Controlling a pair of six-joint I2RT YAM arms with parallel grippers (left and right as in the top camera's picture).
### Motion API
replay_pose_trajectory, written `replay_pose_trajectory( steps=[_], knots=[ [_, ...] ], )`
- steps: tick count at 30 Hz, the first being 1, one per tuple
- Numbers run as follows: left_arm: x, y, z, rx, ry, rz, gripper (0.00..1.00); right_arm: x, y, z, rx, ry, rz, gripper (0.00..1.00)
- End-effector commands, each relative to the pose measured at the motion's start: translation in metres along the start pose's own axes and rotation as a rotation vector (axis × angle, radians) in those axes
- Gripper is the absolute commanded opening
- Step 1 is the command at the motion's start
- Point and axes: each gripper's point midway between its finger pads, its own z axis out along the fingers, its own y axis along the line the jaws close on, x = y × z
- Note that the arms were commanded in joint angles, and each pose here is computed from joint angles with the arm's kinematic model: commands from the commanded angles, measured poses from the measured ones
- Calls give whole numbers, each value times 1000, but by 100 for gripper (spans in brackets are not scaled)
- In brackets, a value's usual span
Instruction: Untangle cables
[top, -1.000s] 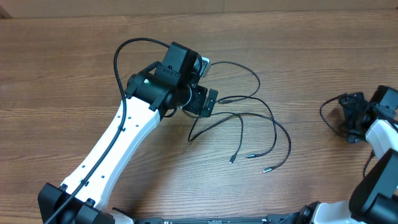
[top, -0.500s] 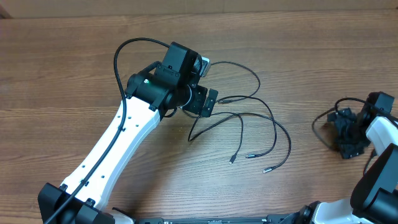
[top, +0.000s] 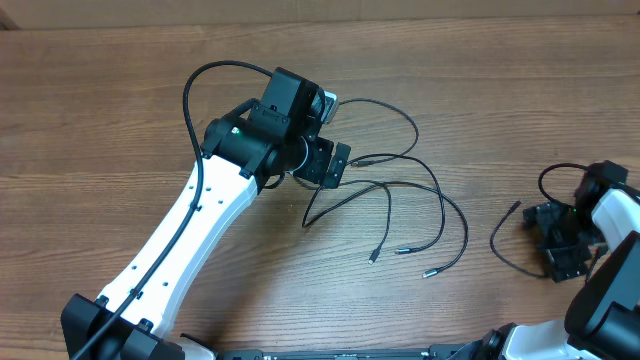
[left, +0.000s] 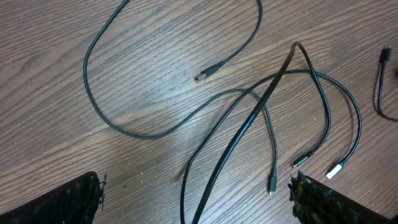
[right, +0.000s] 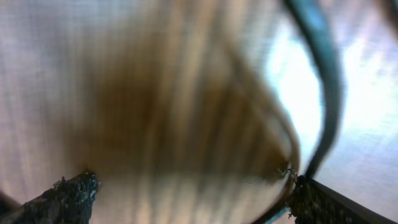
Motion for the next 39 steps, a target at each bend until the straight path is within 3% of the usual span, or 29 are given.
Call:
replay_pose_trajectory(
  steps=[1,20,31,39],
  knots=[
    [-3,0,0,9,-3,-10,100,-9,-45,7,168,-25,52,100],
    [-3,0,0,9,-3,-10,100,9,-79,3,260,86,104,100],
    [-3,0,0,9,-3,-10,99,17,-105,-7,401,60,289,100],
    [-3,0,0,9,-3,-10,100,16,-103,-6,393,61,283,100]
  ],
)
